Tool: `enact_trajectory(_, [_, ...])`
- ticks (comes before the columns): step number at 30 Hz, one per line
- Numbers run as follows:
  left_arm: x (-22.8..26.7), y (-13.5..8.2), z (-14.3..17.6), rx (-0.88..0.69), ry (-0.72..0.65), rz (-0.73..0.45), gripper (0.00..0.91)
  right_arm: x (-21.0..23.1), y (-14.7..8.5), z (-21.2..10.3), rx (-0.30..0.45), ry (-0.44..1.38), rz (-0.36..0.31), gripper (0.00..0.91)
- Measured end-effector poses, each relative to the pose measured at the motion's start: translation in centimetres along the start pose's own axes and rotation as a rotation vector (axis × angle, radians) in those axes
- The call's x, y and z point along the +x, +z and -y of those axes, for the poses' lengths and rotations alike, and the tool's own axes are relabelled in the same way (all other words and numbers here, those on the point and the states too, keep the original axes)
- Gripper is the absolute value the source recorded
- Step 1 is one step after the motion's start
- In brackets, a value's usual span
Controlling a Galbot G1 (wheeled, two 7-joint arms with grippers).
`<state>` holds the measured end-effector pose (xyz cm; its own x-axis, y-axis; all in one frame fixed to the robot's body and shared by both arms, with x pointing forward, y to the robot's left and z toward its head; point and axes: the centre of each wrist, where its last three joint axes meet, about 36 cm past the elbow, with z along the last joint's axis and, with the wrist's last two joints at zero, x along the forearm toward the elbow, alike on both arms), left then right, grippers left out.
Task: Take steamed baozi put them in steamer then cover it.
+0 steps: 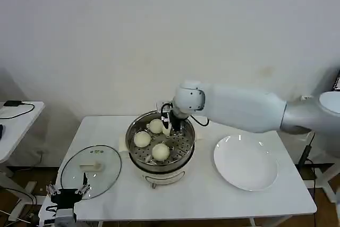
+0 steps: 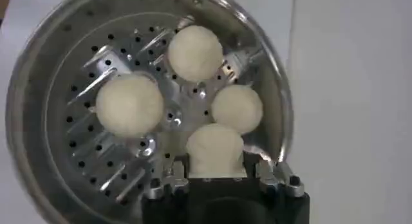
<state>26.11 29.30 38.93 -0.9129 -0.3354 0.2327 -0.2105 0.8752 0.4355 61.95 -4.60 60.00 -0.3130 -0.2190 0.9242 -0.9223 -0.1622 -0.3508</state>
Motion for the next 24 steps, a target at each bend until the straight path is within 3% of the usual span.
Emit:
enact_trajectory(18, [0.1, 0.0, -0.1, 0.003, -0.003, -0.001, 0.907, -3.0, 0.4, -0.6, -0.002, -0.011, -0.041, 0.564])
enact_trajectory(20, [0.1, -0.1, -0.1, 0.005, -0.003, 0.001, 0.907, -3.0, 0.5, -0.6, -0.003, -0.010, -0.043, 0.665])
enact_trajectory(21, [0.1, -0.1, -0.1, 0.006, -0.004, 0.002, 0.907, -3.0, 0.5, -0.6, -0.003, -0.010, -0.042, 0.887])
enact_trajectory(24, [0.2, -0.1, -0.1, 0.006, -0.004, 0.002, 0.907, -2.8, 0.5, -0.6, -0.007, -0.005, -0.042, 0.907])
